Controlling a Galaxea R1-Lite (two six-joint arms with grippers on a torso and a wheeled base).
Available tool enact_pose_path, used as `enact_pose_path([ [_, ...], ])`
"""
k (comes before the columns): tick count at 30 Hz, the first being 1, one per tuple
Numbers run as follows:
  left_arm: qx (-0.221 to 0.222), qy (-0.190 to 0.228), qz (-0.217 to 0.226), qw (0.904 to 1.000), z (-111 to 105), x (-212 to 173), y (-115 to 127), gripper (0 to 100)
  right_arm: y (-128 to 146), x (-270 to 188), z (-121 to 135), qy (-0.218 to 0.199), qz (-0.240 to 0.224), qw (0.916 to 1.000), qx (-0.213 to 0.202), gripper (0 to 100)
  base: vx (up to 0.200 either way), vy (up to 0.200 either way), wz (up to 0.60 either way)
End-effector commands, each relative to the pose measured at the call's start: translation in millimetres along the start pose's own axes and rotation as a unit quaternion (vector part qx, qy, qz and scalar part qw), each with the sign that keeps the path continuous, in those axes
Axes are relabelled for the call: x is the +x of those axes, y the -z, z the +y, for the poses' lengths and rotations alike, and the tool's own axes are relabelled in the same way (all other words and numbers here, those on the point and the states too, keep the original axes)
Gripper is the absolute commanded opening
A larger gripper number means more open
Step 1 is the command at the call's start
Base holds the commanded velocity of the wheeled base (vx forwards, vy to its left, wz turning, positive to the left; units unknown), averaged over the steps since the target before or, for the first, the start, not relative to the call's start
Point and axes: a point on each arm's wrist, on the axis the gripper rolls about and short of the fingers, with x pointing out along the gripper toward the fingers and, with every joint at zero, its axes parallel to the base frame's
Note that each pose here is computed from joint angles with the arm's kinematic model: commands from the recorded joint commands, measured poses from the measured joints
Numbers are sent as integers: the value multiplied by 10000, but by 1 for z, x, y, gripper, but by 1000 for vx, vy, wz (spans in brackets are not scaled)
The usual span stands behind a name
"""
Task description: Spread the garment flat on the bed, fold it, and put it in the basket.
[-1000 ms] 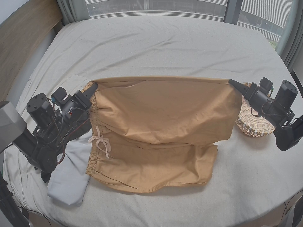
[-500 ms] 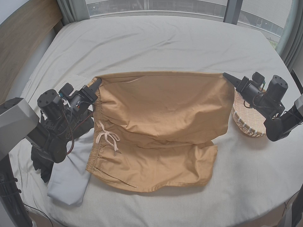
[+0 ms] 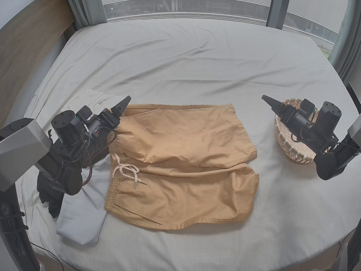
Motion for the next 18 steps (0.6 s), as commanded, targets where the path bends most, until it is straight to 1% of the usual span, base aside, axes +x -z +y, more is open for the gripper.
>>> enact_pose_path([
  [1,-18,-447,128,9989,12,-22,-3,100,13,-37,15,103,200,9997,92,100,0,0,0],
  [2,-18,-447,128,9989,12,-22,-3,100,13,-37,15,103,200,9997,92,100,0,0,0],
  [3,-22,-582,177,9981,17,-28,-5,100,20,-45,16,118,232,9996,109,100,0,0,0],
  [5,-14,-703,171,9974,21,-35,-9,100,25,-53,15,110,221,9996,102,100,0,0,0],
  [8,15,-756,142,9970,23,-40,-13,100,31,-59,15,141,275,9994,132,100,0,0,0],
  [9,42,-786,159,9968,21,-47,-15,100,38,-65,15,222,405,9987,205,100,0,0,0],
  [11,36,-788,186,9967,19,-51,-15,100,41,-68,15,249,479,9982,242,100,0,0,0],
  [12,31,-785,245,9966,15,-60,-14,100,47,-73,16,309,607,9972,308,100,0,0,0],
  [13,31,-785,245,9966,15,-60,-14,100,47,-73,16,309,607,9972,308,100,0,0,0],
  [14,22,-757,323,9966,8,-70,-12,100,55,-78,16,365,756,9957,387,100,0,0,0],
  [15,22,-757,323,9966,8,-70,-12,100,55,-78,16,365,756,9957,387,100,0,0,0],
  [16,-3,-661,498,9966,0,-83,-4,100,62,-83,17,432,906,9939,460,100,0,0,0],
  [18,-34,-560,668,9962,-6,-95,5,100,68,-87,15,524,1037,9918,539,100,0,0,0],
])
